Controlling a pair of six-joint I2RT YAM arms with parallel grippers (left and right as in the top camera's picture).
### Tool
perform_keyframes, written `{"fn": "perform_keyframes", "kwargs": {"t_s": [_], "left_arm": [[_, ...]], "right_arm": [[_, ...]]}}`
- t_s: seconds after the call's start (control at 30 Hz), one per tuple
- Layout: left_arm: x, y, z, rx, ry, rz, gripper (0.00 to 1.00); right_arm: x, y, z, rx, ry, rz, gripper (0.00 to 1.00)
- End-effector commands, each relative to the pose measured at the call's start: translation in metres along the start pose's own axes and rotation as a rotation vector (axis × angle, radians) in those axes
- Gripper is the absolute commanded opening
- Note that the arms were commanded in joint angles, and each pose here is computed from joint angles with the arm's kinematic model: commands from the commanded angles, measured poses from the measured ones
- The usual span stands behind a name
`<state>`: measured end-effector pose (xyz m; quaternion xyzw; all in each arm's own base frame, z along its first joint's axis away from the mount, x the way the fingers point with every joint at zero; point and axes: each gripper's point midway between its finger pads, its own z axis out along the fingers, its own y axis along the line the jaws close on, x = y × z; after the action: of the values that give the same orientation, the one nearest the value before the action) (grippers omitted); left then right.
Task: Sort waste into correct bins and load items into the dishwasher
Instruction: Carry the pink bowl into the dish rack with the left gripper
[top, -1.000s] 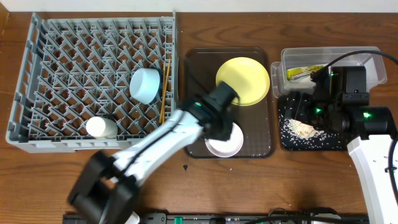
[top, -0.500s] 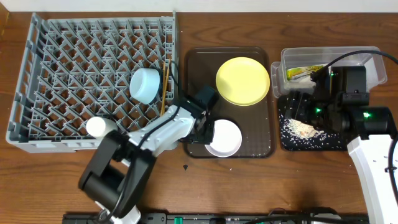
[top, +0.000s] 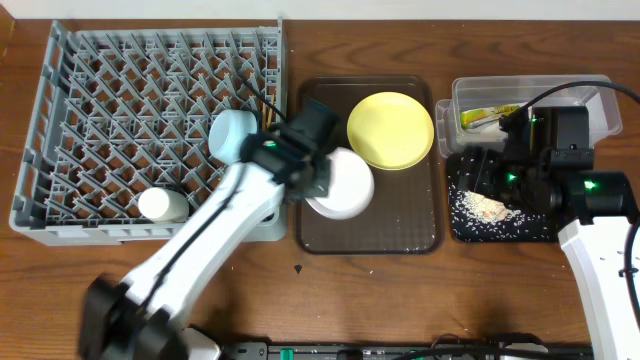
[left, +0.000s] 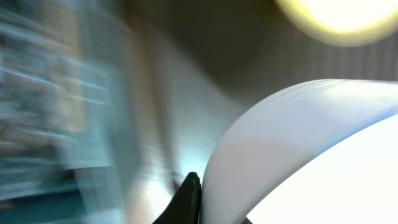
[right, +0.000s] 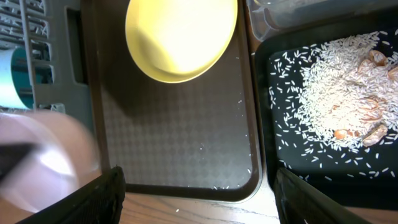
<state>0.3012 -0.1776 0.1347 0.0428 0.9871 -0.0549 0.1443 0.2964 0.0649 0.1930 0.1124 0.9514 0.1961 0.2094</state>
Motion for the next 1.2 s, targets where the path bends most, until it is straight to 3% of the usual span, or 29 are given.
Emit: {"fn": "perform_keyframes", "kwargs": {"t_s": [0.0,0.07,0.17,0.23,0.3,0.67,1.17], "left_arm": [[-0.045,0.117,-0.079,-0.62,-0.337,-0.036,0.08],[-0.052,0.159,-0.121,-0.933,-0.426,-0.03,0.08],[-0.059,0.195,-0.159,-1.219,-0.499,-0.07,0.07],[-0.064,0.212,-0.17,-1.323,-0.508,-0.103,0.07],[-0.074,0.238,-0.166,-1.408,-0.422,-0.099,0.08],[-0.077,0.307,-0.106,-1.518,-0.168,-0.11,0.07],[-0.077,0.319,-0.044,-1.529,-0.064,-0.051,0.08]], "right_arm": [[-0.002,0.001,-0.004,0.004,-0.016,0.002,0.75],[-0.002,0.001,-0.004,0.004,-0.016,0.002,0.75],[-0.003,0.001,-0.004,0.004,-0.017,0.002,0.75],[-0.002,0.001,-0.004,0.004,-0.016,0.002,0.75],[-0.003,0.001,-0.004,0.004,-0.017,0.002,0.75],[-0.003,0.001,-0.004,0.003,-0.02,0.001,0.75],[-0.003,0.001,-0.004,0.003,-0.019,0.001,0.77]]}}
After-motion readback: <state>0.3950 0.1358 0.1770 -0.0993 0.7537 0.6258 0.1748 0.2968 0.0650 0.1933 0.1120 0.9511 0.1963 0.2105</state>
